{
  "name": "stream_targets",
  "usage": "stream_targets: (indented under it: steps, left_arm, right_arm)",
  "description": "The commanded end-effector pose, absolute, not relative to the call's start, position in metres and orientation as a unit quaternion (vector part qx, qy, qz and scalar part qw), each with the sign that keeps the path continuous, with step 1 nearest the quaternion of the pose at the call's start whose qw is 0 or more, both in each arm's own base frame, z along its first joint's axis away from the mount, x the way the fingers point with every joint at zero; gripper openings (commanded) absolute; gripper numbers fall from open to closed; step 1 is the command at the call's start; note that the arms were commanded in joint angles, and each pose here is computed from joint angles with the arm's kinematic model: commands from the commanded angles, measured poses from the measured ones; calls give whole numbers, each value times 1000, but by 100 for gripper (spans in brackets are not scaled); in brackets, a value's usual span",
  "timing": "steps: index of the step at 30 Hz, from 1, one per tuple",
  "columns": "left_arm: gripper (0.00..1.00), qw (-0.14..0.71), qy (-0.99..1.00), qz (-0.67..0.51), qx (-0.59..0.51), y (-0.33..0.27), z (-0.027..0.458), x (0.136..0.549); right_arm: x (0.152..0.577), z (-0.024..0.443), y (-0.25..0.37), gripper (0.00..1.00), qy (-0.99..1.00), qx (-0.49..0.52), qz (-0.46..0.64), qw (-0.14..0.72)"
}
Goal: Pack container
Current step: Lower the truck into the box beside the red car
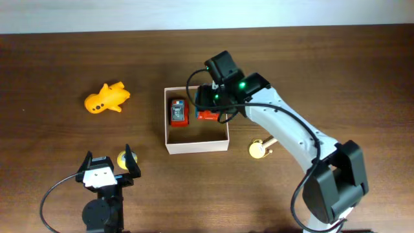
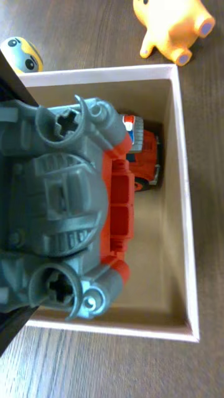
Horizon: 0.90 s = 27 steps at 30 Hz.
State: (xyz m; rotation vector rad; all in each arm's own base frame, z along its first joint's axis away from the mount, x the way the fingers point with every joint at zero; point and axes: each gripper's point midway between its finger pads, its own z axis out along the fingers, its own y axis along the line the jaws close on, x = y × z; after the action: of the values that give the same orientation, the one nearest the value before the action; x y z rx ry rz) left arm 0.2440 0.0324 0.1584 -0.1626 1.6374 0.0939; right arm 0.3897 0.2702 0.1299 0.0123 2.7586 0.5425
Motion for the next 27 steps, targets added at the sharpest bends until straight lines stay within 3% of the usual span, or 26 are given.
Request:
stream_targets:
  steps: [1, 27]
  left_arm:
    - [99, 679, 729, 47, -66, 33, 158, 244]
    - [99, 679, 729, 47, -67, 33, 158, 244]
  right_arm:
    - [393, 126, 278, 63, 968, 11, 194, 162]
    - [407, 70, 279, 63, 976, 23, 163, 142]
